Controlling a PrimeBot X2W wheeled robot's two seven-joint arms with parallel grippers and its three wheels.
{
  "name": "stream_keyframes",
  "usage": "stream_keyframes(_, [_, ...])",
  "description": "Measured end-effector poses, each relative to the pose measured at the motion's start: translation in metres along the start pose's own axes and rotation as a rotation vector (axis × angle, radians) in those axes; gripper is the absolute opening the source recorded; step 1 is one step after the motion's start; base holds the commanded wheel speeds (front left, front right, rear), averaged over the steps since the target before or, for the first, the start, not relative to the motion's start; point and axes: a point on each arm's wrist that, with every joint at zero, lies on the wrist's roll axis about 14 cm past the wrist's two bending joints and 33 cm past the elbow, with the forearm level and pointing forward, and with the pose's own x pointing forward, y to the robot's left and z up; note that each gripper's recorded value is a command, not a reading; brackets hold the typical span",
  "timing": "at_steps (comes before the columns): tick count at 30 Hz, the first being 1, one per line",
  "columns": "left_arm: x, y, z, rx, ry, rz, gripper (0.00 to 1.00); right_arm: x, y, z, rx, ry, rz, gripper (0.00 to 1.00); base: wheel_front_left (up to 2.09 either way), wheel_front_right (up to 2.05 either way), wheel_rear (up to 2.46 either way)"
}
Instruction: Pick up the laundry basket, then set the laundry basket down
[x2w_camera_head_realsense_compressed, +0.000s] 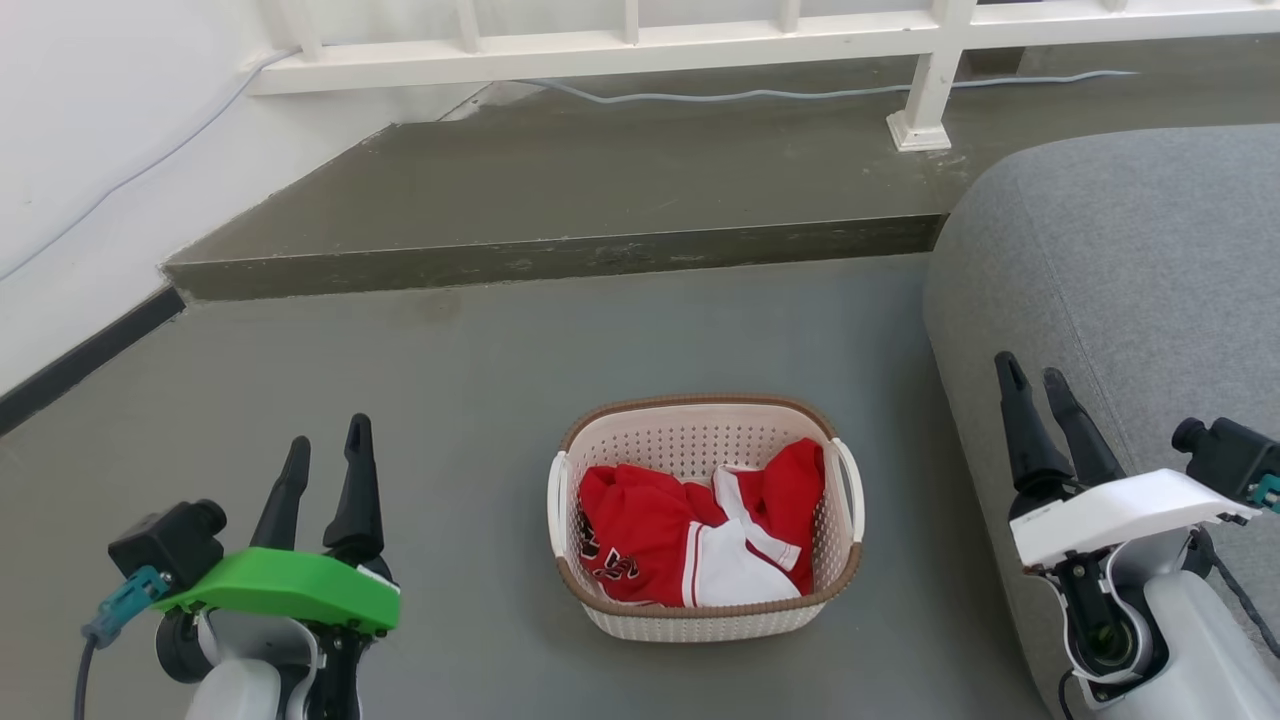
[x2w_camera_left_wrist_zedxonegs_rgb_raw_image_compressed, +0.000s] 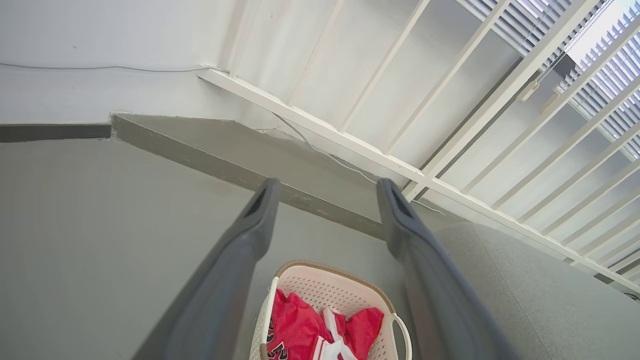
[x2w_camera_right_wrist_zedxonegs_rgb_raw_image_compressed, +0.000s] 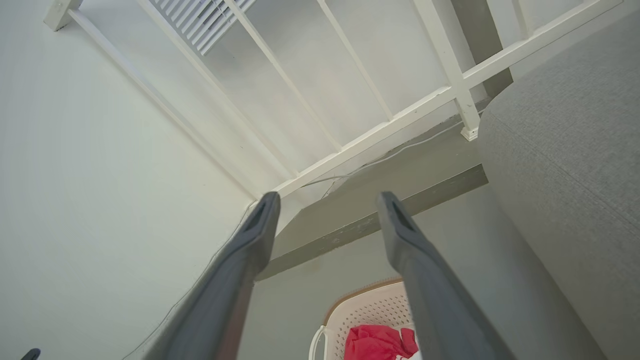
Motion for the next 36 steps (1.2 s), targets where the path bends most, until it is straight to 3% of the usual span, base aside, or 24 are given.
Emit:
stream_keyframes(31, [0.002, -0.03, 0.003, 0.341, -0.073, -0.116, 1.0, 0.003, 0.022, 0.001, -0.363, -0.048, 0.108, 1.0, 0.0, 0.0, 0.0])
stream_keyframes(36, [0.002, -0.031, 0.004, 0.37, -0.082, -0.118, 1.0, 0.006, 0.026, 0.005, -0.381, -0.063, 0.119, 1.0, 0.0, 0.0, 0.0])
